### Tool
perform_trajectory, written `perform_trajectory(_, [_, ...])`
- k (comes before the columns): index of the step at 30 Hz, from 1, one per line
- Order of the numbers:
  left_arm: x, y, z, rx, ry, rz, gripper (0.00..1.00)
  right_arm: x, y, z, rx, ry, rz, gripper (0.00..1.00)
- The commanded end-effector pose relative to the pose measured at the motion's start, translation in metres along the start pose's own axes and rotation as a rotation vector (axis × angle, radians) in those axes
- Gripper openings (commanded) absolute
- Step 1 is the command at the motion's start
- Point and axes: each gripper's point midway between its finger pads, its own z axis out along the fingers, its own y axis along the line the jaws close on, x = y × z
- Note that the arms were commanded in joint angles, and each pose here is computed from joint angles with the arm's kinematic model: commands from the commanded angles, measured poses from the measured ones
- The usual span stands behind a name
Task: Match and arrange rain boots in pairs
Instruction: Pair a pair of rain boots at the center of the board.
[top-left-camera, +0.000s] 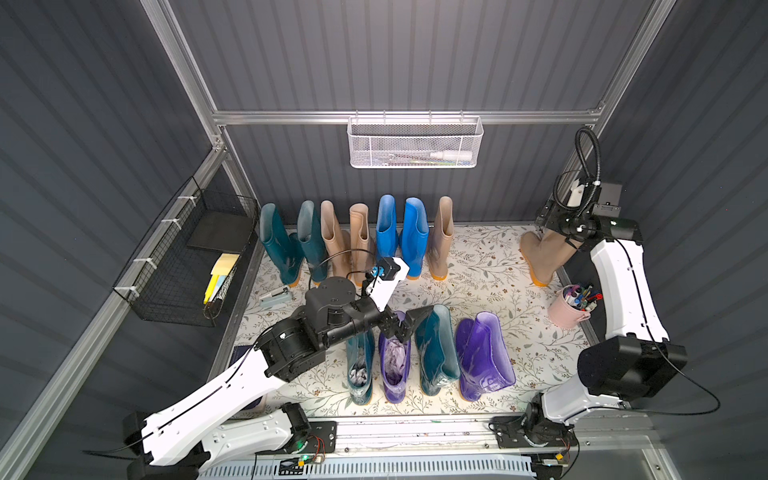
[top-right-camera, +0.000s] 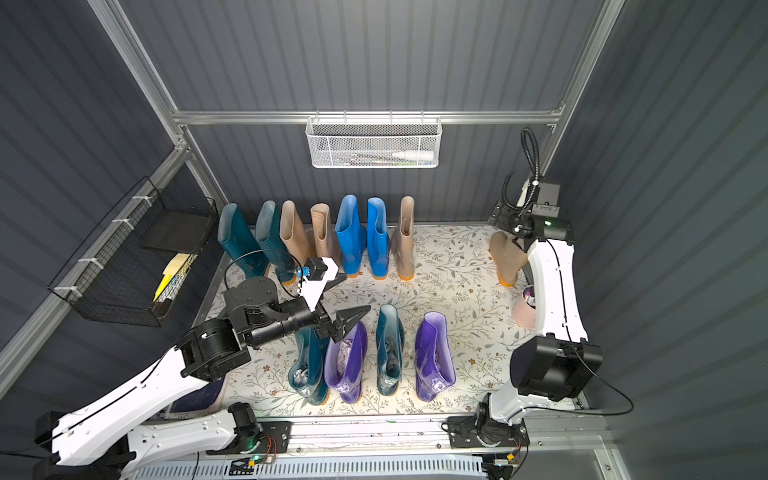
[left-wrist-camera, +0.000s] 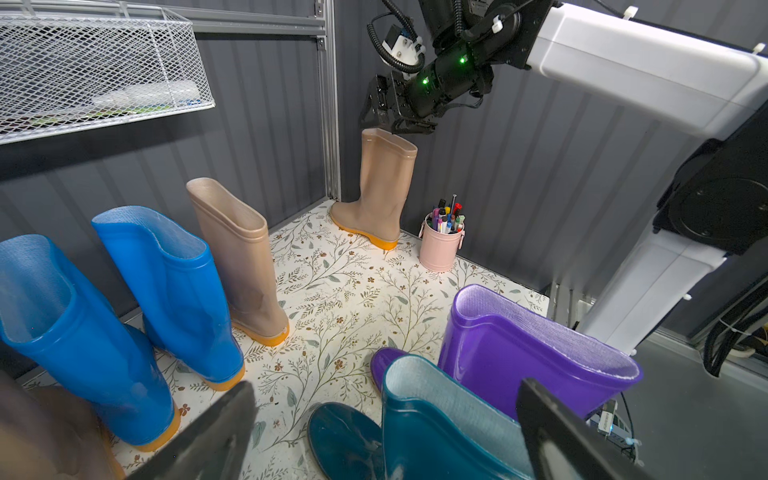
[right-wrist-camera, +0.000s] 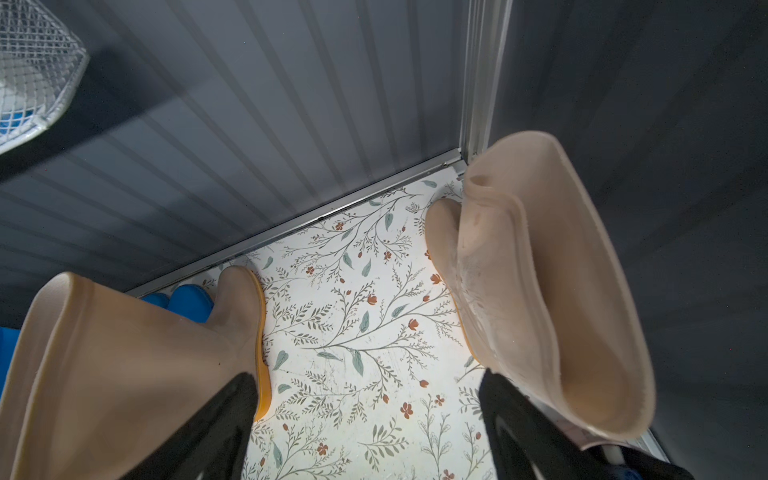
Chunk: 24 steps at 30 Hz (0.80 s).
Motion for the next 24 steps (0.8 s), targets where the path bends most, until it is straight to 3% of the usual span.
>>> perform_trajectory(1, [0.001, 0.000, -0.008, -0.003, -0.003, -0.014, 0.99, -0.002, -0.017, 0.004, 0.067, -0.020, 0.022, 0.87])
perform_trajectory(16, [0.003, -0.002, -0.004, 0.008, 0.014, -0.009, 1.00, -0.002, -0.063, -0.034, 0.211, -0.081, 0.029, 0.94])
perform_trajectory(24, [0.008, -0.001, -0.002, 0.004, 0.007, -0.022, 0.99, -0.003, -0.080, -0.028, 0.227, -0.074, 0.041, 0.99])
